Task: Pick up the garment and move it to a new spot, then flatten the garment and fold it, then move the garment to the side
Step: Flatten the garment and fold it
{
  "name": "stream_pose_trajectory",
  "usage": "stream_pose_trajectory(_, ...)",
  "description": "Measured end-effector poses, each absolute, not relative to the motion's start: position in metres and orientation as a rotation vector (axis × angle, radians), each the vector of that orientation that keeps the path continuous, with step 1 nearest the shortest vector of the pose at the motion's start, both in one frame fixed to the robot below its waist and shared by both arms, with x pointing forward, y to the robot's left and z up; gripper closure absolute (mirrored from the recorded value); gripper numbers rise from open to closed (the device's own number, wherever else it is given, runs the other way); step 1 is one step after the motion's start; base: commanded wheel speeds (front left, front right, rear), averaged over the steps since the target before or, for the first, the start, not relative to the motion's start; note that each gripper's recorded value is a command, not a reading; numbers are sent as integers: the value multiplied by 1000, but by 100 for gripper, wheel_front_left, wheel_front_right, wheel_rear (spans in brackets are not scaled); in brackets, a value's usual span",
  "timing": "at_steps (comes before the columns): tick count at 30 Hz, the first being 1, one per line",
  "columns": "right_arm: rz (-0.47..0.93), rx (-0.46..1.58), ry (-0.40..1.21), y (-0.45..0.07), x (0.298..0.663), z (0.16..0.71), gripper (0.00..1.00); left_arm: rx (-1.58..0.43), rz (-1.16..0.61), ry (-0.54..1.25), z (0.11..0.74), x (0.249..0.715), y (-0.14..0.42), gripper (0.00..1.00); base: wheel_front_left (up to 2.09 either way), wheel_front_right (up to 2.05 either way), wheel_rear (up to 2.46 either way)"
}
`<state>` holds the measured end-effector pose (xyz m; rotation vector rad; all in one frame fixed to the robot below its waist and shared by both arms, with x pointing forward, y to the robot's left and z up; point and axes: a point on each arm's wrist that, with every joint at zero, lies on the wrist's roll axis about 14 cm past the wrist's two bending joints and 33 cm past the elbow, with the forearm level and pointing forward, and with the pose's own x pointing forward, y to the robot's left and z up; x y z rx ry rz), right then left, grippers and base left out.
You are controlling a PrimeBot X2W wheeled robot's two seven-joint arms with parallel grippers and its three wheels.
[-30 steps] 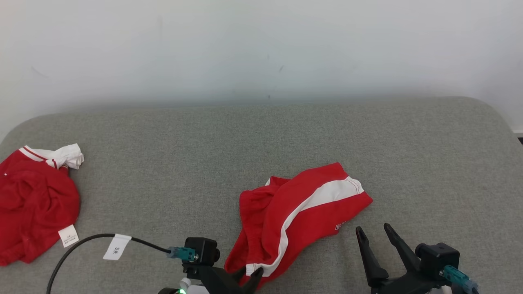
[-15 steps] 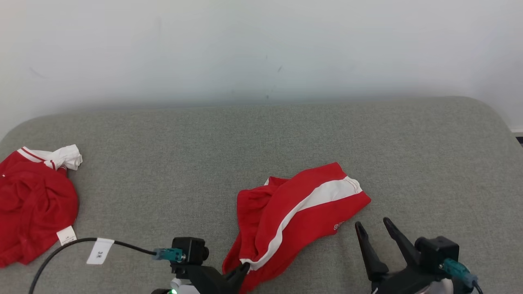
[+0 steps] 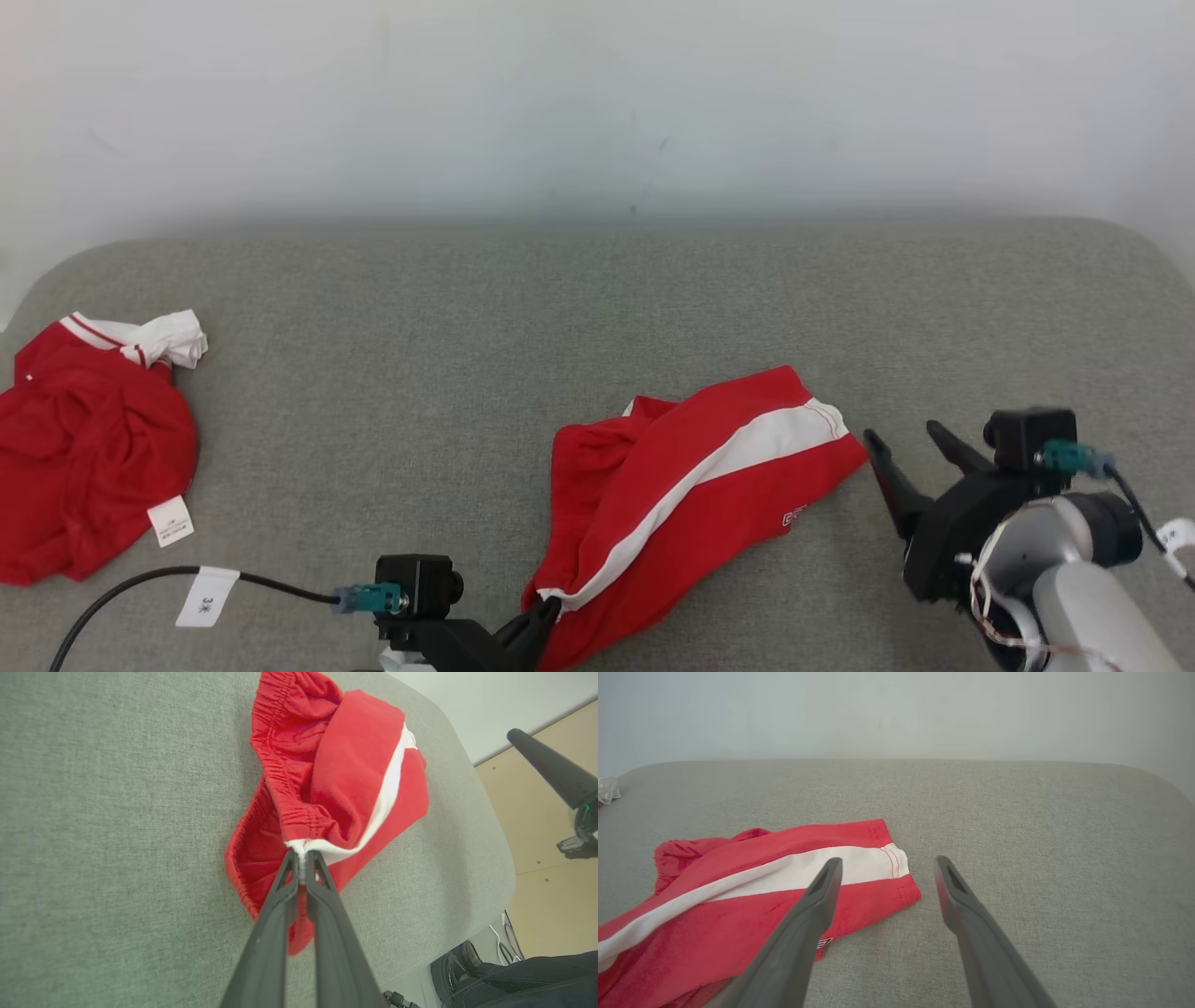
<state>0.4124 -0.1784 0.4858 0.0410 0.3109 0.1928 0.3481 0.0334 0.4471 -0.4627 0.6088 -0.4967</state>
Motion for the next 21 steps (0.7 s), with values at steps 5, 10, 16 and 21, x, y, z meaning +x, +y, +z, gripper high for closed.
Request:
stream_pose_trajectory(5, 140, 20, 430, -197, 435, 470, 0, -478, -486, 612, 443, 347, 36, 100, 0, 0, 0)
stream_pose_trajectory(10, 144, 0, 564, -195, 453, 450, 0, -470, -485, 588, 444, 355, 38, 100, 0, 0, 0)
stream_pose_trajectory(16, 172, -61, 709, -189, 471, 426, 7, -465, -487, 568, 445, 367, 37, 100, 0, 0, 0)
stream_pose_trajectory(21, 199, -70, 776, -179, 484, 408, 56, -465, -488, 554, 445, 378, 37, 100, 0, 0, 0)
